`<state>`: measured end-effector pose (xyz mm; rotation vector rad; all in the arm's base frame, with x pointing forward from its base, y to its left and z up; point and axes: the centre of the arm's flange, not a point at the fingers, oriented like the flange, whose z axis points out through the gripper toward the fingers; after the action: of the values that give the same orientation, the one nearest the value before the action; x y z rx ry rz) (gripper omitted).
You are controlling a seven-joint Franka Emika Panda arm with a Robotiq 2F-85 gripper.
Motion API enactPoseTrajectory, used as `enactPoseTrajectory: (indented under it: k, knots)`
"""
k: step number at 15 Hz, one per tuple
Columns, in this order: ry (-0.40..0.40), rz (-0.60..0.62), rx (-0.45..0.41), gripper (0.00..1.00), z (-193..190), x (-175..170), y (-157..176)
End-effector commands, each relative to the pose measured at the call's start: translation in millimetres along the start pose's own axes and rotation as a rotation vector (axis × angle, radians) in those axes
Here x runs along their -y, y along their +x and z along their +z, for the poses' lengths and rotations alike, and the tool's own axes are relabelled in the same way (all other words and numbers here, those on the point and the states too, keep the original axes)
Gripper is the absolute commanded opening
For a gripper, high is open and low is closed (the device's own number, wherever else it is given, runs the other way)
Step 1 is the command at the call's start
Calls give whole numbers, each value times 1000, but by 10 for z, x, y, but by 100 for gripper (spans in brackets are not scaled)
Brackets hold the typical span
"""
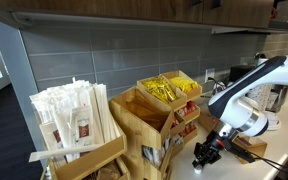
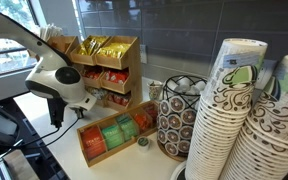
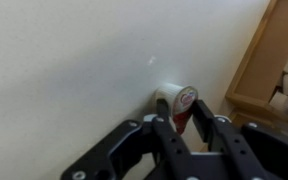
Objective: Pick Up the coffee pod on the left and put it on the second wooden stand from the left
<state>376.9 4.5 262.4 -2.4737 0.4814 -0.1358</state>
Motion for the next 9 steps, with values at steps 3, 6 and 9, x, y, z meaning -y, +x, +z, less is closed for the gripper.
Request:
enactPoseTrajectory:
  k: [3,6,9]
  knots:
    - [55,-6,-28,3,10,-93,-143]
    - [83,-7,-40,0,0,-92,-141]
    - [122,-13,-52,0,-9,-93,-143]
